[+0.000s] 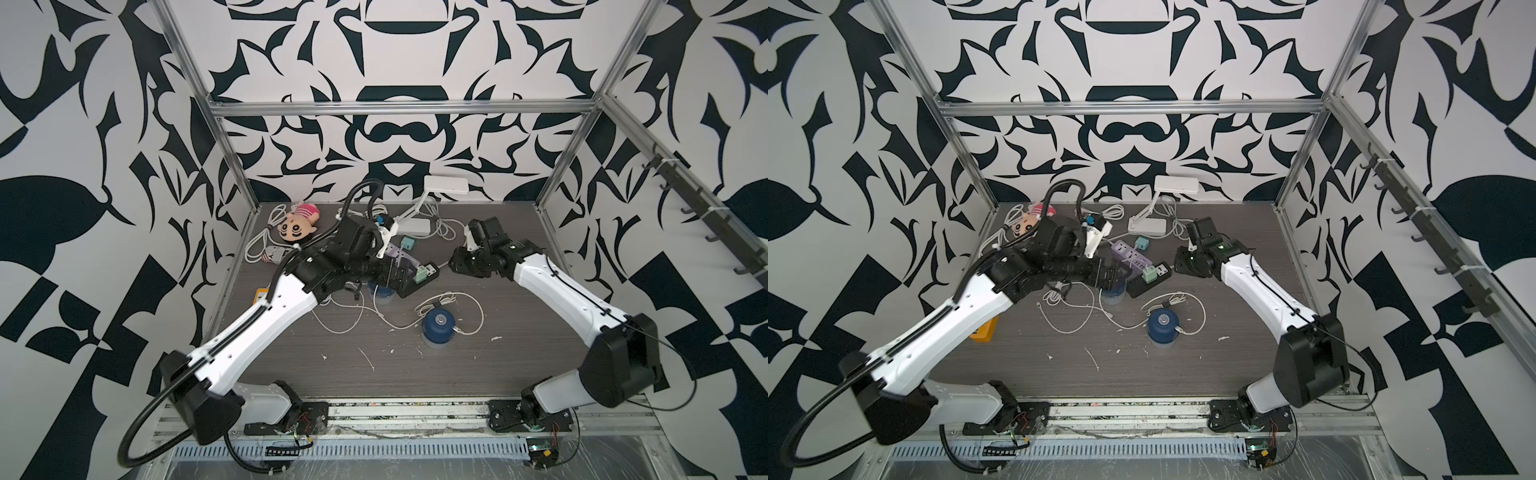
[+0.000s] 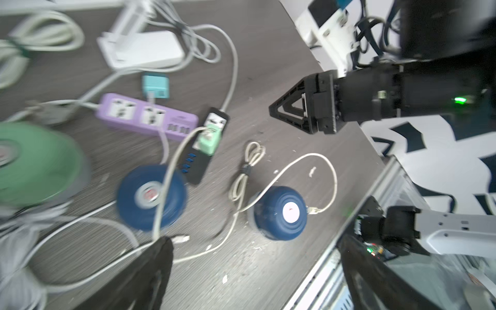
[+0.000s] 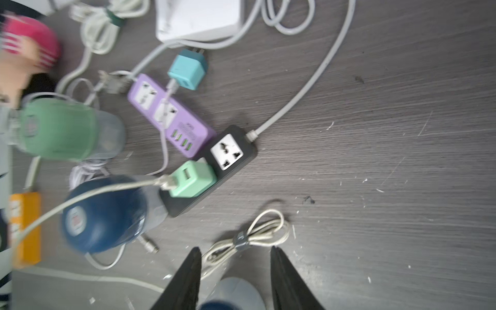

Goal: Charge the cordless meat grinders
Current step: Insert the plug into the socket, then move the socket to the center of the board.

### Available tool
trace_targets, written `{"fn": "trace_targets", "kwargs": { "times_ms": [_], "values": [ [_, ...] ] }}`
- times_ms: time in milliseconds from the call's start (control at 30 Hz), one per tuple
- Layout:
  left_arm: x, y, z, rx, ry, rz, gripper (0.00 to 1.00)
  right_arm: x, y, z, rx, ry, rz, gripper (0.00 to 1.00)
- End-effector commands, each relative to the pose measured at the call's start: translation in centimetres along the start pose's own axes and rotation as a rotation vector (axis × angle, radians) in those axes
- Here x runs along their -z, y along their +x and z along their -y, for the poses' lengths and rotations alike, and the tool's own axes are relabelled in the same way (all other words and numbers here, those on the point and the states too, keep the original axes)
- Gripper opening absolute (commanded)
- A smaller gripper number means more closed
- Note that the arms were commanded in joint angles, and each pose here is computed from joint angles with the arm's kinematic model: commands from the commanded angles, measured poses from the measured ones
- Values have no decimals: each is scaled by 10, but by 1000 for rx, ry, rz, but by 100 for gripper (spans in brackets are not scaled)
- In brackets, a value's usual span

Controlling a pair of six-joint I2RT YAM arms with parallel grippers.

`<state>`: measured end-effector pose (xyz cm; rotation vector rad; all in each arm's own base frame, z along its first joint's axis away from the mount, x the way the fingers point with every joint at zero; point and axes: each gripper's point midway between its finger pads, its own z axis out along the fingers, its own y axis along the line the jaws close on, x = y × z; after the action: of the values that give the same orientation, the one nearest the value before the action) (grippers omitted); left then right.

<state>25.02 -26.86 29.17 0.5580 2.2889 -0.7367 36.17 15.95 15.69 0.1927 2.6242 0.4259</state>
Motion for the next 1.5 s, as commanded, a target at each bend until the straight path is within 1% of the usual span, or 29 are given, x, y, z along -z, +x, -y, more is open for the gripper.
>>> {"fn": "trace_targets", "kwargs": {
  "times_ms": [0, 100, 167, 367, 600, 867, 1000, 1133, 1200, 1267, 1300, 1367, 1467],
  "values": [
    [9, 29, -39, 70, -174, -8, 100, -17, -26, 4, -59, 61, 52, 40],
    [13, 51, -53, 129, -212, -7, 99, -47, -31, 14, -125, 91, 5, 38],
    [14, 63, -57, 160, -213, 2, 99, -65, -35, 19, -172, 102, -11, 38],
    [17, 82, -63, 190, -212, 1, 100, -103, -43, 27, -243, 131, -36, 41],
    [14, 90, -64, 186, -212, -27, 100, -126, -49, 25, -297, 121, -34, 42],
    [13, 94, -65, 178, -207, -28, 100, -148, -39, 34, -338, 150, -60, 41],
    [12, 94, -66, 180, -207, -18, 100, -153, -33, 40, -358, 162, -49, 34],
    [12, 93, -64, 206, -202, -28, 100, -151, -35, 54, -388, 168, -25, 17],
    [13, 94, -64, 216, -203, -28, 100, -148, -39, 68, -420, 164, -14, 12],
    [14, 94, -65, 230, -202, -13, 100, -145, -46, 85, -456, 166, -9, 2],
    [14, 95, -65, 236, -199, -6, 100, -143, -49, 92, -462, 170, -12, 0],
    [12, 97, -66, 248, -196, 1, 99, -136, -56, 109, -466, 192, -14, 0],
    [9, 102, -67, 253, -198, -22, 97, -126, -65, 138, -484, 228, -5, 0]
  ]
}}
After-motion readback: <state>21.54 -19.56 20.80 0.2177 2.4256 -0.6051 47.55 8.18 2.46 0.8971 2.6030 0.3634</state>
